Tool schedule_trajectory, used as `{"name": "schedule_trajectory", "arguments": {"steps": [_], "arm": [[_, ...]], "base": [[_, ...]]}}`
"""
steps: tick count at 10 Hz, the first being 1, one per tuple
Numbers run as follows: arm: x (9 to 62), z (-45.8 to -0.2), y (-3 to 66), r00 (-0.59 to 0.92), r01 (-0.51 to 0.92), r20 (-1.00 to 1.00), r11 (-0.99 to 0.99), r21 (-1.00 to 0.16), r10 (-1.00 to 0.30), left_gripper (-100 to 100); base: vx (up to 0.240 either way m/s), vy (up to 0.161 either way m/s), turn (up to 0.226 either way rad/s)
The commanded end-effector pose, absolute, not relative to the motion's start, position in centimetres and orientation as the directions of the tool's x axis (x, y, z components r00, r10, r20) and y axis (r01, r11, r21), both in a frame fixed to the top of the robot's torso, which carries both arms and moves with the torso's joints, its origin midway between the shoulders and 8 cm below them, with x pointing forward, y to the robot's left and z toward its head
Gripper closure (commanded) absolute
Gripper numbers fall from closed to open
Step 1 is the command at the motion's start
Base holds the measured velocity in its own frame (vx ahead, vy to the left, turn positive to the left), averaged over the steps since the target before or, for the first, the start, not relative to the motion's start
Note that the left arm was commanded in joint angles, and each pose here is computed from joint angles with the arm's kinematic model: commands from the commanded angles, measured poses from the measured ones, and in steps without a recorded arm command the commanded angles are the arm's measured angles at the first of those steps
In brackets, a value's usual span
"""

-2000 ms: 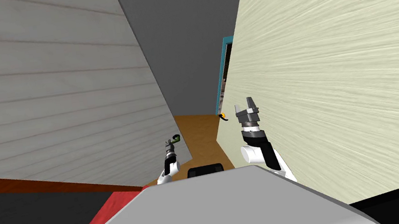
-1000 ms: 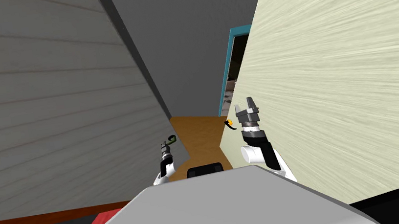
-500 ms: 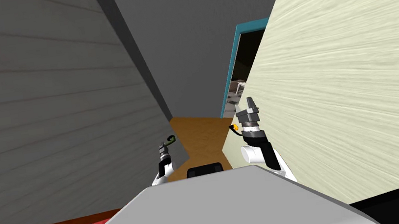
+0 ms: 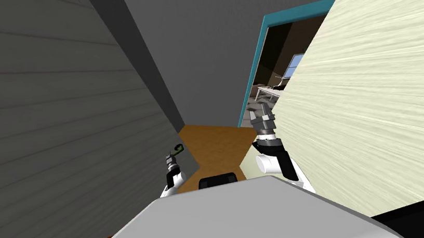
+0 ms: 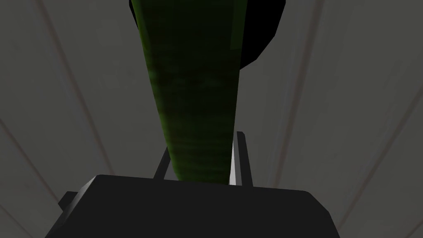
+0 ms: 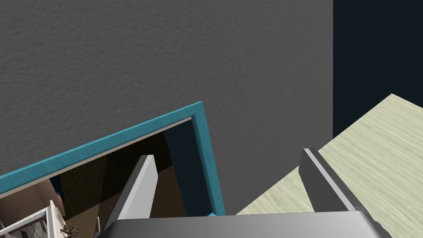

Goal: Push the door open

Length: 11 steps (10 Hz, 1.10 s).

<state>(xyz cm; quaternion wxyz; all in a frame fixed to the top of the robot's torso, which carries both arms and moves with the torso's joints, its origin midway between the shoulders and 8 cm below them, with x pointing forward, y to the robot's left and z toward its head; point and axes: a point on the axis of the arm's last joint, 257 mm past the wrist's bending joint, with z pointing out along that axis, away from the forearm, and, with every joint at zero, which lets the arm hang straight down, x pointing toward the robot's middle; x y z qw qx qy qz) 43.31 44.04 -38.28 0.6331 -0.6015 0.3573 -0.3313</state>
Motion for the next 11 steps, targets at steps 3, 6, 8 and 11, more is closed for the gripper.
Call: {"name": "schedule_trajectory", "arguments": {"steps": [3,6,8,11], "arm": [[42.4,-37.8,45.5,0.576,0.003,-0.044,0.056,-0.998,-0.816,100],[41.8,-38.3,45.4,0.602,0.002,-0.026,0.033,-0.999,-0.798,100],[41.4,-38.8,45.0,0.616,0.001,-0.011,0.015,-1.0,-0.788,100],[39.7,-38.7,48.1,0.657,-0.01,-0.033,0.035,-0.999,-0.754,100]], "base": [[0.201,-0.007,0.072],[0.18,-0.019,0.072],[0.178,-0.003,0.066],[0.116,0.0,0.05]]}}
